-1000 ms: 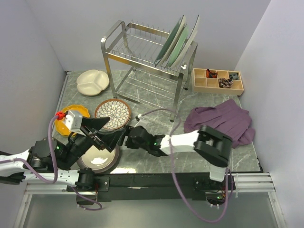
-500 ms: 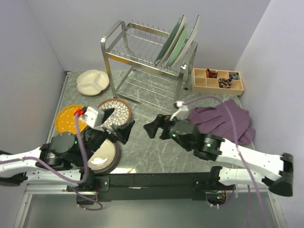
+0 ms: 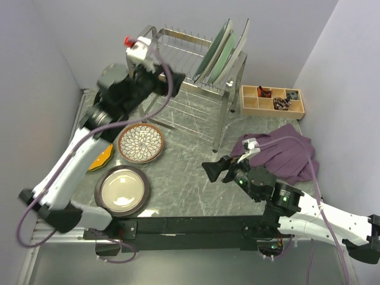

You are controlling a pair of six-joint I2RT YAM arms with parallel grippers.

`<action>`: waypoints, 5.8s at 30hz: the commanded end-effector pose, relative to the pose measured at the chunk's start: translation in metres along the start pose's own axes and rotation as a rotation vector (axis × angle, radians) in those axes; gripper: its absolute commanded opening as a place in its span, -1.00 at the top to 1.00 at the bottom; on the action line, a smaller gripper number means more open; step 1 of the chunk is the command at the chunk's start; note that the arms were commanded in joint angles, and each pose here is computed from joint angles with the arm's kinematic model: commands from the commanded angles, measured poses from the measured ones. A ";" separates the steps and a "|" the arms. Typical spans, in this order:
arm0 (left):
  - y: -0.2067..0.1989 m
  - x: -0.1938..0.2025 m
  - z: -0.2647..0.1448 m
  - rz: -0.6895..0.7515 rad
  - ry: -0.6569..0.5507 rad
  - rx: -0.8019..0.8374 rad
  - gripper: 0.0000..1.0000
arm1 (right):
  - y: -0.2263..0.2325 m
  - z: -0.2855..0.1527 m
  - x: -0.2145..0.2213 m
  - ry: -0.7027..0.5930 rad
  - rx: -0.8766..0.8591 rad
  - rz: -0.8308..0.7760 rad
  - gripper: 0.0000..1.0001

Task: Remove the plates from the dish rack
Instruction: Unload the plate from the dish rack.

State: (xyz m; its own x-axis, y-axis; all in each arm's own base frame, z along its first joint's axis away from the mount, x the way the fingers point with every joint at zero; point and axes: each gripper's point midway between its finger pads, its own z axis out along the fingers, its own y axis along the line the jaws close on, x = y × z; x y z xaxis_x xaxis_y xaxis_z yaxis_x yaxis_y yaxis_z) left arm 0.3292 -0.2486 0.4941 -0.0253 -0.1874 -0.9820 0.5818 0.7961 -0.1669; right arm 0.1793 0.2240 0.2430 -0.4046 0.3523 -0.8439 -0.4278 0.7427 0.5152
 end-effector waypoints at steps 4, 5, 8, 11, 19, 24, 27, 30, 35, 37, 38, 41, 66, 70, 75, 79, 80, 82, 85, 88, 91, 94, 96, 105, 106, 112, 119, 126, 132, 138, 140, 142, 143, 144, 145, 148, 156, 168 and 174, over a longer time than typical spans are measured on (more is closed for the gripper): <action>-0.034 -0.040 0.047 0.038 -0.076 0.200 -0.47 | 0.008 0.006 -0.010 -0.045 -0.022 0.000 -1.00; -0.033 -0.041 0.053 0.054 -0.085 0.199 -0.46 | 0.008 0.006 -0.010 -0.046 -0.025 0.000 -1.00; -0.029 -0.024 0.075 0.100 -0.065 0.196 -0.31 | 0.007 0.006 -0.010 -0.048 -0.019 -0.003 -1.00; -0.027 -0.022 0.083 0.142 -0.071 0.193 -0.20 | 0.006 0.006 -0.010 -0.046 -0.016 -0.006 -1.00; -0.020 -0.019 0.097 0.188 -0.088 0.168 -0.10 | 0.007 0.005 -0.011 -0.045 -0.020 -0.007 -1.00; -0.011 -0.007 0.115 0.252 -0.065 0.137 0.02 | 0.005 0.006 -0.010 -0.048 -0.011 -0.008 -1.00; -0.011 -0.008 0.120 0.257 -0.070 0.137 0.06 | 0.006 0.006 -0.010 -0.042 -0.015 -0.009 -1.00; -0.012 -0.005 0.124 0.262 -0.074 0.144 0.06 | 0.006 0.006 -0.010 -0.042 -0.012 -0.012 -1.00; -0.009 0.007 0.134 0.293 -0.058 0.145 0.07 | 0.005 0.008 -0.009 -0.039 -0.005 -0.017 -1.00; -0.010 0.011 0.137 0.305 -0.054 0.149 0.10 | 0.005 0.008 -0.008 -0.038 -0.004 -0.017 -1.00; -0.009 0.013 0.139 0.317 -0.058 0.149 0.20 | 0.005 0.008 -0.008 -0.039 -0.003 -0.017 -1.00; -0.011 0.018 0.145 0.337 -0.058 0.170 0.33 | 0.004 0.009 -0.008 -0.037 0.000 -0.019 -1.00; -0.018 0.032 0.156 0.370 -0.060 0.220 0.68 | 0.005 0.008 -0.008 -0.034 -0.002 -0.020 -1.00; -0.012 0.027 0.154 0.375 -0.076 0.188 0.91 | 0.005 0.008 -0.009 -0.039 -0.003 -0.017 -0.99; -0.013 0.019 0.150 0.372 -0.098 0.184 0.98 | 0.004 0.008 -0.009 -0.039 0.001 -0.018 -0.99; -0.019 0.003 0.141 0.367 -0.139 0.196 0.98 | 0.004 0.009 -0.007 -0.035 0.004 -0.023 -0.99; -0.020 -0.002 0.140 0.362 -0.155 0.196 0.98 | 0.004 0.009 -0.007 -0.034 0.004 -0.023 -0.99; -0.022 -0.011 0.135 0.365 -0.177 0.202 0.98 | 0.003 0.010 -0.008 -0.034 0.010 -0.025 -0.99; -0.023 -0.031 0.128 0.362 -0.229 0.187 0.98 | 0.003 0.010 -0.008 -0.037 0.010 -0.023 -0.99; -0.025 -0.047 0.122 0.365 -0.267 0.189 0.98 | 0.002 0.010 -0.007 -0.038 0.013 -0.025 -0.99; -0.033 -0.061 0.115 0.367 -0.304 0.207 0.98 | 0.001 0.010 -0.008 -0.039 0.021 -0.026 -1.00; -0.040 -0.077 0.109 0.368 -0.343 0.211 0.98 | 0.001 0.010 -0.008 -0.039 0.019 -0.025 -0.99; -0.041 -0.086 0.104 0.366 -0.368 0.203 0.98 | 0.002 0.010 -0.008 -0.037 0.017 -0.027 -0.99; -0.050 -0.114 0.087 0.336 -0.452 0.193 0.98 | 0.001 0.009 -0.009 -0.044 0.018 -0.025 -0.99; -0.051 -0.115 0.086 0.335 -0.454 0.200 0.98 | 0.001 0.009 -0.009 -0.044 0.018 -0.025 -1.00; -0.057 -0.125 0.076 0.338 -0.474 0.214 0.98 | 0.002 0.011 -0.008 -0.035 0.016 -0.029 -0.99; -0.060 -0.125 0.068 0.348 -0.480 0.232 0.98 | 0.002 0.011 -0.007 -0.033 0.016 -0.030 -1.00; -0.061 -0.133 0.059 0.361 -0.495 0.232 0.98 | 0.003 0.013 -0.005 -0.025 0.018 -0.034 -0.99; -0.052 -0.118 0.064 0.416 -0.477 0.194 0.98 | 0.002 0.011 -0.007 -0.033 0.018 -0.031 -0.99; -0.053 -0.111 0.063 0.507 -0.474 0.166 0.98 | 0.002 0.012 -0.006 -0.027 0.019 -0.035 -1.00; -0.056 -0.112 0.061 0.529 -0.479 0.166 0.98 | 0.003 0.012 -0.006 -0.026 0.017 -0.035 -0.99; -0.059 -0.116 0.056 0.545 -0.490 0.164 0.98 | 0.003 0.012 -0.005 -0.026 0.017 -0.034 -1.00; -0.060 -0.119 0.055 0.546 -0.495 0.165 0.98 | 0.003 0.012 -0.005 -0.025 0.016 -0.035 -0.99; -0.058 -0.123 0.053 0.550 -0.498 0.157 0.98 | 0.003 0.012 -0.006 -0.027 0.017 -0.036 -0.99; -0.058 -0.125 0.051 0.551 -0.501 0.156 0.98 | 0.003 0.012 -0.007 -0.031 0.018 -0.035 -0.99; -0.061 -0.132 0.044 0.558 -0.513 0.164 0.98 | 0.002 0.013 -0.006 -0.028 0.025 -0.040 -0.99; -0.070 -0.146 0.031 0.524 -0.545 0.209 0.98 | 0.001 0.014 -0.005 -0.025 0.032 -0.045 -0.99; -0.079 -0.151 0.025 0.549 -0.598 0.247 0.98 | 0.001 0.015 -0.004 -0.022 0.031 -0.050 -0.99; -0.075 -0.135 0.043 0.618 -0.560 0.237 0.98 | -0.002 0.015 -0.005 -0.028 0.042 -0.054 -0.99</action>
State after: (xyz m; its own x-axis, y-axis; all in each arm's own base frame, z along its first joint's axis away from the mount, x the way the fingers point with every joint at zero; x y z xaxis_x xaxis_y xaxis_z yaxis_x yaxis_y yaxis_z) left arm 0.3659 -0.3425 0.5425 0.4467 0.0171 -0.8945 0.6692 0.6571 0.3468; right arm 0.1877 0.2319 0.2256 -0.4017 0.2865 -0.8698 -0.4197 0.7866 0.4529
